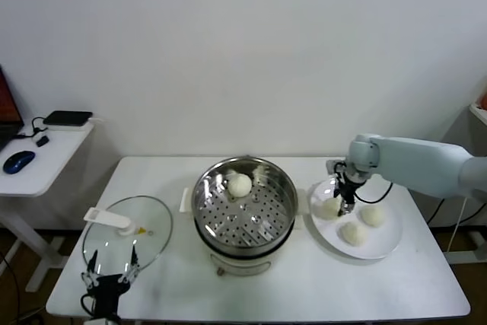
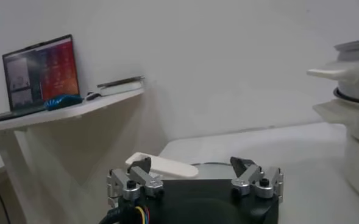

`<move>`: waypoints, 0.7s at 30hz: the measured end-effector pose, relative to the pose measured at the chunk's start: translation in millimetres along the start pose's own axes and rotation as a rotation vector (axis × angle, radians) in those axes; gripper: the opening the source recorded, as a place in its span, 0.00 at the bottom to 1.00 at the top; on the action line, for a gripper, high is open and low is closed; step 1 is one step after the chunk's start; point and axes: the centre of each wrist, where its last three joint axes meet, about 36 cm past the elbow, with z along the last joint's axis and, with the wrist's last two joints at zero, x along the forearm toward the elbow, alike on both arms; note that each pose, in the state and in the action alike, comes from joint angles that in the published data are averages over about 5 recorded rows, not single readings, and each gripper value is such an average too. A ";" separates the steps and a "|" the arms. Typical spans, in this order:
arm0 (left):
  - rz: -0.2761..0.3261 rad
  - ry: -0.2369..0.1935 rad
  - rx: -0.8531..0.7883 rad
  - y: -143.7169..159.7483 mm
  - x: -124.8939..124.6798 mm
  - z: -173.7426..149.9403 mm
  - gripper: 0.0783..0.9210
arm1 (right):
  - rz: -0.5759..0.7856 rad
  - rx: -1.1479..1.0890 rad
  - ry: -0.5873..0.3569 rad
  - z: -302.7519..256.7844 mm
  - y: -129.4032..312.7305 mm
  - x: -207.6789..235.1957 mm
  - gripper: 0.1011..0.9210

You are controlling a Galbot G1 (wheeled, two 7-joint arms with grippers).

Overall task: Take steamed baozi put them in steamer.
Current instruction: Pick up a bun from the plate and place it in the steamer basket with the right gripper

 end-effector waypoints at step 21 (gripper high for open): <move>0.021 -0.029 0.010 -7.2 -3.5 -15.6 0.88 | 0.054 0.053 -0.155 -81.7 21.4 204.3 0.62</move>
